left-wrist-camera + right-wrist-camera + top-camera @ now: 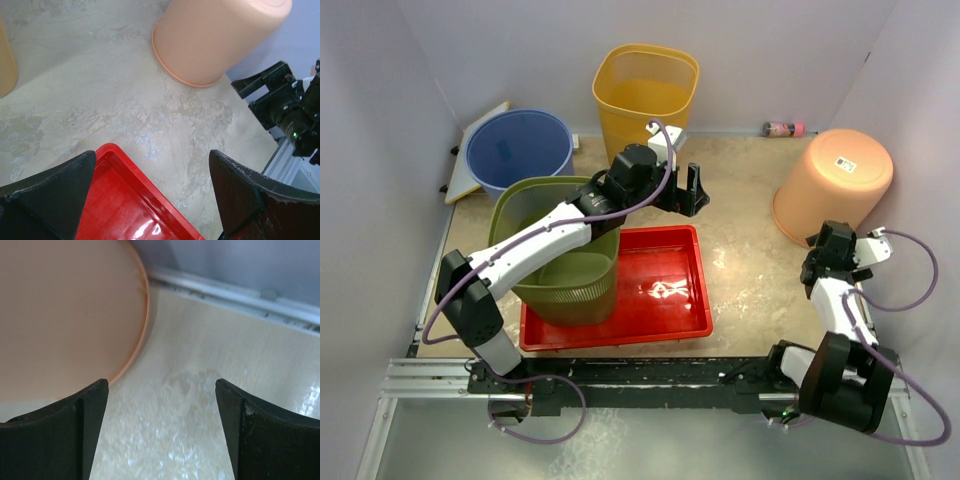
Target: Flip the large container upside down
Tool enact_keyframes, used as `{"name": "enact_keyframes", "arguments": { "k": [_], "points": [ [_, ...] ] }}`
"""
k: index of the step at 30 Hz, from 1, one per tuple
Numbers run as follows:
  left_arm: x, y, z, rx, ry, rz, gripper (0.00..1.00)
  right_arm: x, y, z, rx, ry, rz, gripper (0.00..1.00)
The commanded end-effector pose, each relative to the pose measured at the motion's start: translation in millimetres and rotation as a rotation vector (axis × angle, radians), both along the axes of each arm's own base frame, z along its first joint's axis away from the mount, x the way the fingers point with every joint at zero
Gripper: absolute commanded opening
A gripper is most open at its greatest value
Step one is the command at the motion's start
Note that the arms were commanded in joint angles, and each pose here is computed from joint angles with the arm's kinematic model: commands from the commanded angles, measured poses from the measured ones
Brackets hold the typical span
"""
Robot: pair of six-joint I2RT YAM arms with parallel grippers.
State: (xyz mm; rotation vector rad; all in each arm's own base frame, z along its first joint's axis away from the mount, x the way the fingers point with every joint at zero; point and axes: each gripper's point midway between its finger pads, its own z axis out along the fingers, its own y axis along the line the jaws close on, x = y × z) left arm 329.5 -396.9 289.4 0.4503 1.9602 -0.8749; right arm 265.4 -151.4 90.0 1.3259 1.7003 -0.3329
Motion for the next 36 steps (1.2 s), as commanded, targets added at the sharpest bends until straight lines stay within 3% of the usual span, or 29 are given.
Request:
{"name": "enact_keyframes", "arguments": {
  "k": [1, 9, 16, 20, 26, 30, 36],
  "points": [
    [-4, 7, 32, -0.048, -0.078, 0.005, 0.91, 24, -37, 37, -0.137, -0.081, -0.091, 0.89],
    [-3, 17, 37, -0.021, -0.103, 0.039, 0.91, 143, -21, 63, -0.12, -0.294, 0.206, 0.86],
    [0, 22, 47, -0.016, -0.119, 0.064, 0.91, 210, -7, 93, -0.102, -0.388, 0.313, 0.86],
    [8, 30, 59, 0.0, -0.159, 0.113, 0.91, 202, 5, 108, -0.101, -0.419, 0.358, 0.86],
    [26, 39, 90, 0.075, -0.287, 0.153, 0.99, 146, 53, 96, 0.011, -0.369, 0.477, 0.86],
    [52, 42, 121, 0.138, -0.344, 0.241, 0.99, 116, 105, 89, 0.103, -0.326, 0.622, 0.86],
    [100, 44, 148, 0.204, -0.421, 0.324, 0.99, 89, 144, 109, 0.106, -0.293, 0.759, 0.91]
  ]
}}
